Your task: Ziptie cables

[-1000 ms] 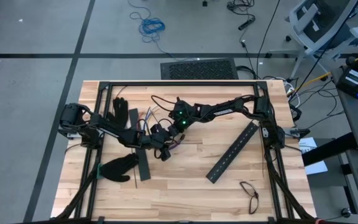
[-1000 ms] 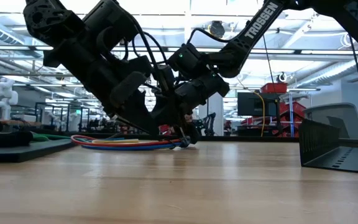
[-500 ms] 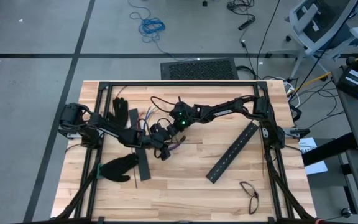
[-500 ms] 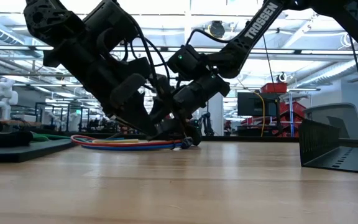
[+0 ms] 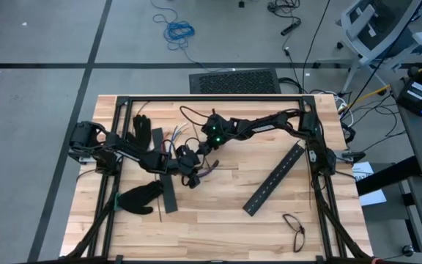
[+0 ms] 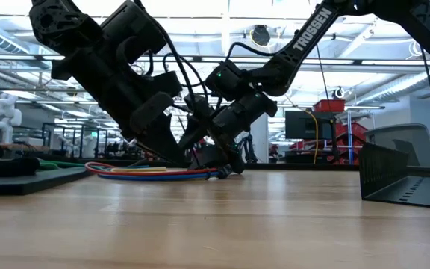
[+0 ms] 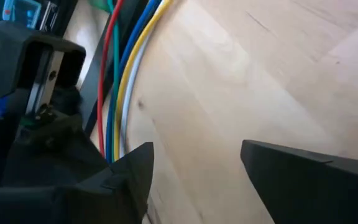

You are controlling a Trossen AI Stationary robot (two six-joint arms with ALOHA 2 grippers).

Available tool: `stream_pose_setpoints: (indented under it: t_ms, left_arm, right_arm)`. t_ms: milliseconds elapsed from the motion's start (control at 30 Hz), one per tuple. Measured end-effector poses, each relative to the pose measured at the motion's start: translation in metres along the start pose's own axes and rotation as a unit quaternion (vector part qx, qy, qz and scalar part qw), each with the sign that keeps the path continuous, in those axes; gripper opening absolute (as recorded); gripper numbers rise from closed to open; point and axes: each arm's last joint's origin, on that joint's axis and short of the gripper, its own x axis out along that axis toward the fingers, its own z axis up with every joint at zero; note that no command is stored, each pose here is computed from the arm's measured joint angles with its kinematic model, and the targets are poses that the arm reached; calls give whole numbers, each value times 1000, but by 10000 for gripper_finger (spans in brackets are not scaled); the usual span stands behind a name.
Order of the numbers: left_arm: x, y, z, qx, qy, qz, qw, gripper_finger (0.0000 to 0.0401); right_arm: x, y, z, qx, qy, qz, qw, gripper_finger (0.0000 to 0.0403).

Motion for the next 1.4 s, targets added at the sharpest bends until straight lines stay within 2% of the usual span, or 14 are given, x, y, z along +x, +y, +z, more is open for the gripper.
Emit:
stream_pose_setpoints:
  t_ms: [200,433,600,733,867,1067,1133,1267,1333,1400]
  left_arm:
    - [0,0,-1,1,3,1,1000,105]
    - [0,0,-2,-6,8,3,1000,105]
    - [0,1,-2,-10,10,4,1000,105]
    - [0,1,-2,-10,10,4,1000,105]
    - [0,1,-2,-10,10,4,1000,105]
    - [0,1,-3,-12,14,6,1000,105]
    - [0,2,-2,-15,13,7,1000,105]
    - [0,3,-2,-14,15,10,1000,105]
    - [1,5,-2,-13,15,12,1000,105]
    - [1,7,-1,-15,14,14,1000,105]
  right_arm:
    - [-9,-12,7,3,21,-1,1000,249]
    - [-28,-21,10,-26,41,-48,998,249]
    - [-36,-25,21,-22,10,-47,999,249]
    - [-41,-19,38,-2,-42,-21,999,249]
    - [-41,-18,36,27,-34,-11,999,249]
    - [-87,23,49,-30,-73,15,997,249]
    - [-109,35,48,-48,-84,-10,995,249]
    - [-157,54,37,-87,-103,-132,982,249]
    - [-167,56,26,-90,-74,-178,977,249]
    - [-163,55,12,-86,-26,-212,973,249]
